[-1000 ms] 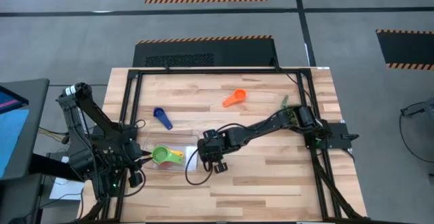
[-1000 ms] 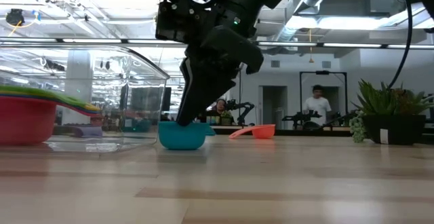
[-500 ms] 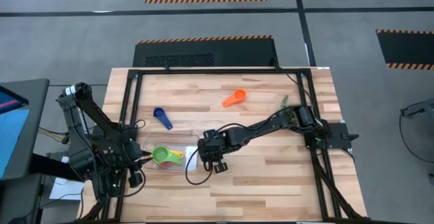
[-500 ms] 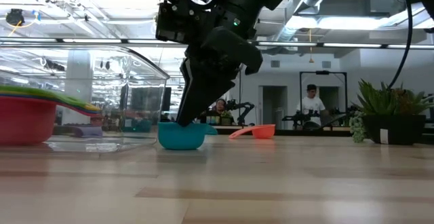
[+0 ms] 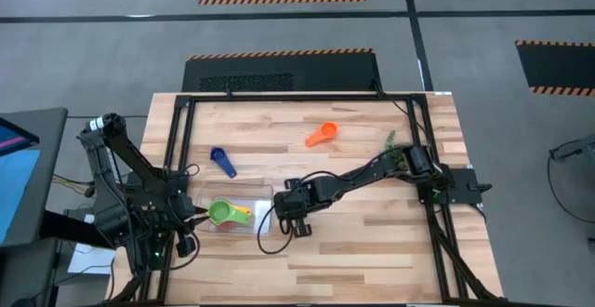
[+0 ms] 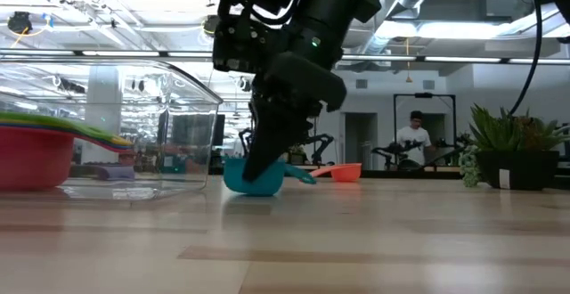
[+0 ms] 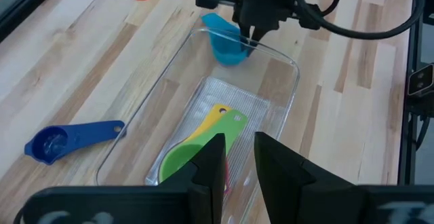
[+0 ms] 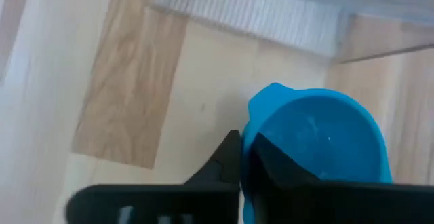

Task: Nest measuring cups in basket
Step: Stack the light blue measuring cup on the green measuring cup in the transparent bin

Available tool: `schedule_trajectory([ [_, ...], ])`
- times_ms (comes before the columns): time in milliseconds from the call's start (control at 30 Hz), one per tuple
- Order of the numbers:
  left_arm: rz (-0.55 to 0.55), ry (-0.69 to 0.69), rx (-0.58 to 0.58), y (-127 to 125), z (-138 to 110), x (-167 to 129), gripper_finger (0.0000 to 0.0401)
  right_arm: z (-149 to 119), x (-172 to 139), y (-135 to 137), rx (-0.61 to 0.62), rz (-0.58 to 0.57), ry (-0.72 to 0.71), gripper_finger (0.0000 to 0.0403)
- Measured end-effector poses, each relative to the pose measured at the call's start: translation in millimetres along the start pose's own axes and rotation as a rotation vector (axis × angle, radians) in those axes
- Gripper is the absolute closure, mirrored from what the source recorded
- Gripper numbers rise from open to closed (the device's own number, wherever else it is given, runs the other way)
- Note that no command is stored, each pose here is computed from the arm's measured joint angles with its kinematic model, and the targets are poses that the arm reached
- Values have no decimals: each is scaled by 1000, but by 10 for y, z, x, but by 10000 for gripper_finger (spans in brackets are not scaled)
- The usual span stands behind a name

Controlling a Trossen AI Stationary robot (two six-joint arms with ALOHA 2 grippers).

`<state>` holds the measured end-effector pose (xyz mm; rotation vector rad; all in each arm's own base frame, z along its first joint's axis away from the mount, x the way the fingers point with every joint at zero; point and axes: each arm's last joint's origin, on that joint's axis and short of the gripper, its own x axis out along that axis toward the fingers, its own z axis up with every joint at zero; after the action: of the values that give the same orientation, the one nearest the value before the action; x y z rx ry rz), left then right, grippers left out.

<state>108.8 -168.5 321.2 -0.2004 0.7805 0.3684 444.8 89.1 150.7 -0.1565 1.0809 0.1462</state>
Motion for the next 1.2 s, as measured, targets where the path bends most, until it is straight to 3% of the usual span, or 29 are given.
schedule_trajectory([
  [233, 0, 0, 1, 0, 0, 0, 333, 33, -197, 244, 256, 27, 10, 394],
  [467, -5, 54, 2, -1, -16, -1, 333, 254, -839, 567, 487, 58, 26, 394],
  [700, 3, 82, 11, 11, -25, -1, 333, 780, -1568, 826, 579, 53, -387, 394],
  [833, 2, 13, 48, 16, -28, -25, 333, 1054, -1760, 759, 647, -25, -738, 394],
  [967, -6, 0, 105, 37, -92, -93, 333, 1238, -1946, 652, 638, -128, -1017, 394],
  [1067, 4, -2, 120, 83, -156, -157, 333, 1292, -2042, 579, 627, -234, -1121, 394],
  [1200, -42, -11, 138, 108, -236, -259, 333, 1327, -2091, 474, 626, -280, -1177, 394],
])
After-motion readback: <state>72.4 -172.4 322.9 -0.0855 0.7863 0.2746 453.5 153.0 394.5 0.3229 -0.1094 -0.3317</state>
